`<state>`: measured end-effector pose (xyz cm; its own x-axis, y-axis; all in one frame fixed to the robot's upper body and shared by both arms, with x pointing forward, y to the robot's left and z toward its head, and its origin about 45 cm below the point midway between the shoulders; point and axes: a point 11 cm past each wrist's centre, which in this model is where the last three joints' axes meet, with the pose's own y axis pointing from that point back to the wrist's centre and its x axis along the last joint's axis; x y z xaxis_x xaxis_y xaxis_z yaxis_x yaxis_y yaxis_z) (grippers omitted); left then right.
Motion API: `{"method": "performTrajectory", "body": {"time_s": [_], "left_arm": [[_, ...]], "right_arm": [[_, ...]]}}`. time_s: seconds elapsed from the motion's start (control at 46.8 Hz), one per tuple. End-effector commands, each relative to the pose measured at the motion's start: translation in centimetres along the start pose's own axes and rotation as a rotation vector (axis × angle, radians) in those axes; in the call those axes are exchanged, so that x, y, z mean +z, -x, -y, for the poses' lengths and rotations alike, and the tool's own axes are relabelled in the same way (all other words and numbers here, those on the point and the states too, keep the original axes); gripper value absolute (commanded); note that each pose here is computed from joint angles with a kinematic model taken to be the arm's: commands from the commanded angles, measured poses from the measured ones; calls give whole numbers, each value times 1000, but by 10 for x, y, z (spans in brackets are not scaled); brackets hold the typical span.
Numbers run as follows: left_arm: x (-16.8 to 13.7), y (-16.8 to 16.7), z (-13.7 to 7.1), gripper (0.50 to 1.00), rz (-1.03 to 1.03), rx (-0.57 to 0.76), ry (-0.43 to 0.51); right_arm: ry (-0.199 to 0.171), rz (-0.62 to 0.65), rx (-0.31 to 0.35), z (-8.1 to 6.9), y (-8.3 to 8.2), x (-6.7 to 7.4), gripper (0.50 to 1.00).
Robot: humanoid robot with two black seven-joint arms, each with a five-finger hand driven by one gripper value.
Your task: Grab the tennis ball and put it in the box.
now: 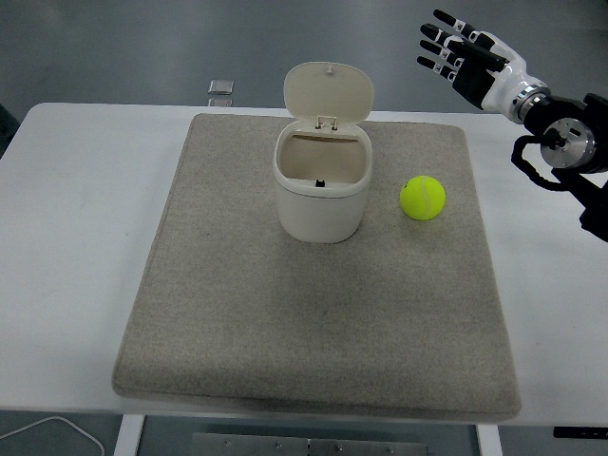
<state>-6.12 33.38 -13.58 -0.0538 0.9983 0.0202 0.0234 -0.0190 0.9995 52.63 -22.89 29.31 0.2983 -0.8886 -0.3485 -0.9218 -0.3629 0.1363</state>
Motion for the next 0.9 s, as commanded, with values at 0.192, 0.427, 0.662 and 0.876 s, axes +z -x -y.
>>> {"method": "performTrajectory", "body": {"time_s": [0.192, 0.427, 0.662, 0.876], "left_arm": [[0, -1, 0, 996, -1, 1, 0], [2, 0, 0, 996, 1, 0, 3], [2, 0, 0, 996, 0, 0, 3], [2, 0, 0, 996, 0, 0, 3]], "right_arm": [[2, 1, 7, 0, -1, 2, 917], [7, 1, 6, 0, -1, 5, 917], [20, -45, 3, -1, -1, 9, 915], [23, -75, 3, -1, -1, 10, 917]]}}
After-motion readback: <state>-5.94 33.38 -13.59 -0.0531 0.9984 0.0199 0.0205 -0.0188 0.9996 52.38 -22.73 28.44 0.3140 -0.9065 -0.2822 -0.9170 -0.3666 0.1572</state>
